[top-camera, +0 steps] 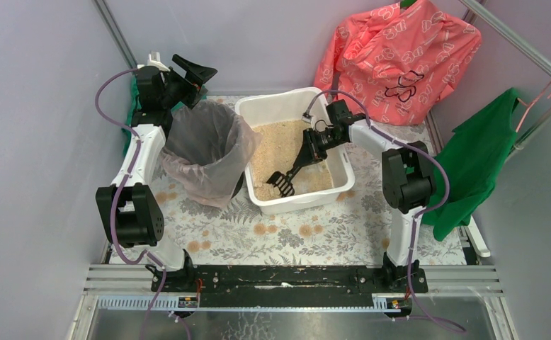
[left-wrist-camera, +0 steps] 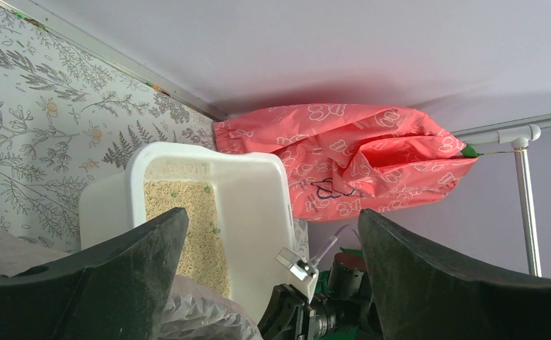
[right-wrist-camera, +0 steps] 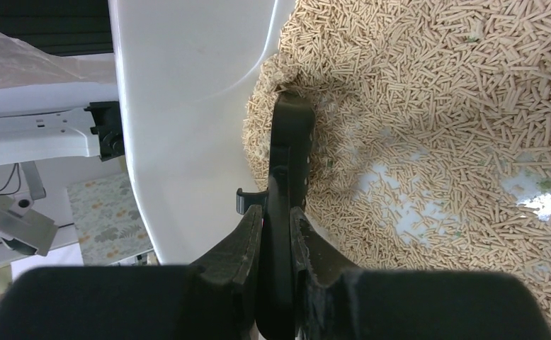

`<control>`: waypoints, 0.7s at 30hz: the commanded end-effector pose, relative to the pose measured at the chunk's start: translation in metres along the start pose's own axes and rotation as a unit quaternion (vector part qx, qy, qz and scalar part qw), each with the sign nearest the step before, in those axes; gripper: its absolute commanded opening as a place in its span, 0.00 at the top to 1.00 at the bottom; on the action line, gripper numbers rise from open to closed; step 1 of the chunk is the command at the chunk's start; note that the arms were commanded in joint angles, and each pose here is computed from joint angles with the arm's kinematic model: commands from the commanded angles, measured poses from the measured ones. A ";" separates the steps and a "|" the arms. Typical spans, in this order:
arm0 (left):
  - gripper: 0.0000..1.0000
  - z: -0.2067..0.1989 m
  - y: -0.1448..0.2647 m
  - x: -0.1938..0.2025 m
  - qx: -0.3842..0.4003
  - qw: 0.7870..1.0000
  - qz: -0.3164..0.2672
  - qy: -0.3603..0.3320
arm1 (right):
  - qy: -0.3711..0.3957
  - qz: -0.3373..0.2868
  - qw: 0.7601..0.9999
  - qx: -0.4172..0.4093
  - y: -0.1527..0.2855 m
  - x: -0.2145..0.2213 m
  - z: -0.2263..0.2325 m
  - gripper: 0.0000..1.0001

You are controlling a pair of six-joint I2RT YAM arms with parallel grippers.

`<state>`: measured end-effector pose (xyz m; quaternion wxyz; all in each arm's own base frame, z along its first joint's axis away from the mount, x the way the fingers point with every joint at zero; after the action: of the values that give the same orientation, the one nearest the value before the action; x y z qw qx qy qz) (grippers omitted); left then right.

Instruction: Clean the litter box

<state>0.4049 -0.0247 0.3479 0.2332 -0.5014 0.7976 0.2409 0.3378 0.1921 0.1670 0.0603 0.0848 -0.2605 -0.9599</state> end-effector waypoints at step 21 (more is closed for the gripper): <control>0.02 -0.002 0.001 -0.004 0.013 1.000 -0.007 -0.016 | -0.057 -0.069 0.988 -0.128 0.051 -0.051 0.027 1.00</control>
<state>0.4048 -0.0247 0.3479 0.2333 -0.5012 0.7977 0.2410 0.3752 0.1694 0.1937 -0.0139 0.0165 -0.1773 -0.9839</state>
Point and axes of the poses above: each gripper's point midway between its finger pads, its own y axis back along the fingers, its own z axis along the line the jaws close on, x = y × z, the point moved 10 cm from there along y, back along the fingers, and after that the axes turned 11 degrees about -y, right-handed, at the moved point
